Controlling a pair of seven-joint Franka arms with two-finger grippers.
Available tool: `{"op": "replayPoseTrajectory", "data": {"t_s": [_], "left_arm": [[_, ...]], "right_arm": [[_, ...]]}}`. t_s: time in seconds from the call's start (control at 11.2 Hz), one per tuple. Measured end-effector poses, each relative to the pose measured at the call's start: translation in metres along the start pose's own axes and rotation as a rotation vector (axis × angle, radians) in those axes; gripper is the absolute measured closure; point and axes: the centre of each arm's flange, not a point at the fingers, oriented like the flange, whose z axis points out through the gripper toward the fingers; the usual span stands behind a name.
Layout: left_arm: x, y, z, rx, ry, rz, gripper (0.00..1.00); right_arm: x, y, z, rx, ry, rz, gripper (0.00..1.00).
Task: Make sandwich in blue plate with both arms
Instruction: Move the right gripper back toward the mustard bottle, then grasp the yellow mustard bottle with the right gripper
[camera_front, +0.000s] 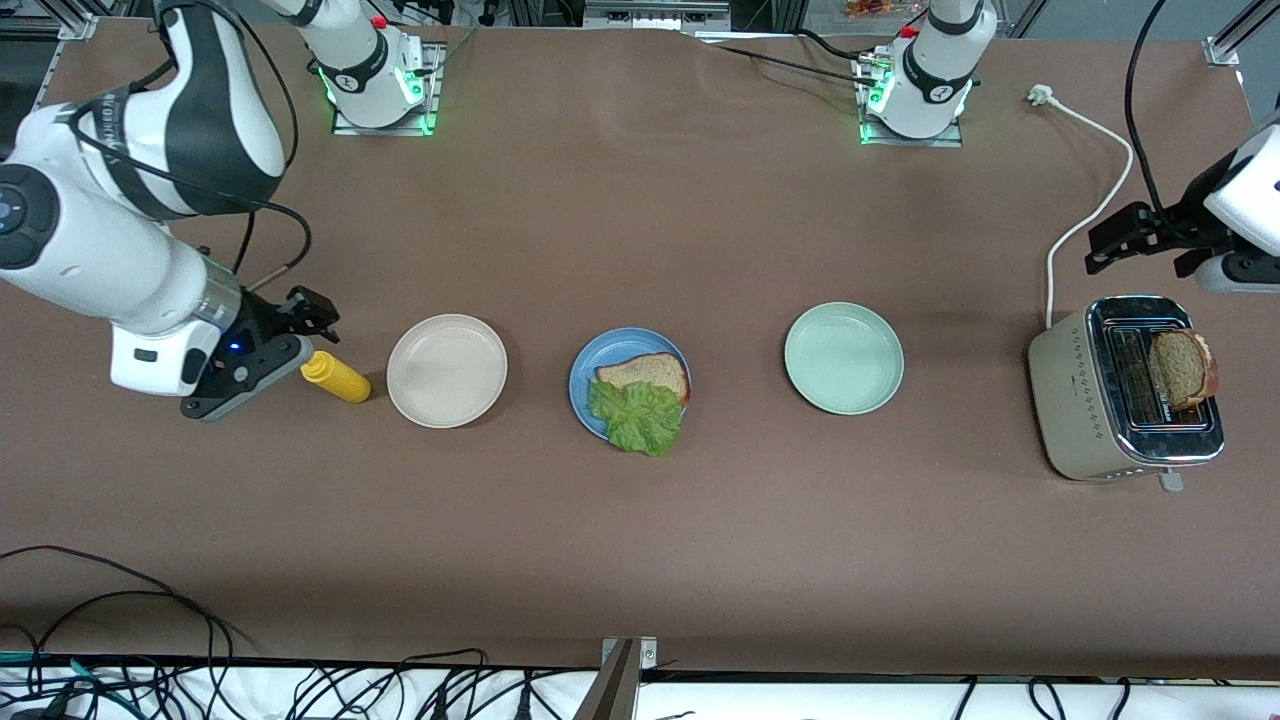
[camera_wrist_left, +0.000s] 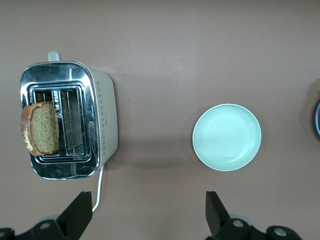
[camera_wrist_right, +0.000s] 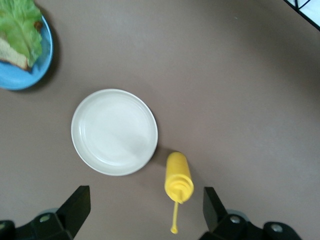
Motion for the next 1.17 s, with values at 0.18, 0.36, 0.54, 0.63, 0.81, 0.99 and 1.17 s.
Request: {"op": "replayPoseTrajectory", "data": {"t_s": [0.18, 0.36, 0.54, 0.63, 0.81, 0.99, 1.17], "left_arm": [[0.004, -0.005, 0.006, 0.0, -0.001, -0.007, 0.0], [0.005, -0.005, 0.006, 0.0, -0.001, -0.006, 0.0], [0.005, -0.002, 0.006, 0.0, 0.0, 0.0, 0.0], [0.004, 0.002, 0.005, 0.0, 0.001, 0.007, 0.0], [0.004, 0.011, 0.004, 0.0, 0.004, 0.024, 0.0], [0.002, 0.02, 0.002, 0.0, 0.004, 0.04, 0.0], [-0.002, 0.031, -0.004, 0.0, 0.005, 0.06, 0.0]], "right_arm": [[-0.016, 0.018, -0.003, 0.003, 0.002, -0.108, 0.0], [-0.03, 0.037, -0.007, 0.028, 0.024, -0.204, 0.0], [-0.047, 0.061, -0.003, 0.094, 0.089, -0.339, 0.0], [-0.059, 0.077, 0.001, 0.133, 0.138, -0.414, 0.0], [-0.085, 0.105, 0.017, 0.195, 0.233, -0.547, 0.0], [-0.104, 0.125, 0.037, 0.243, 0.309, -0.628, 0.0], [-0.114, 0.142, 0.073, 0.307, 0.397, -0.669, 0.0]]}}
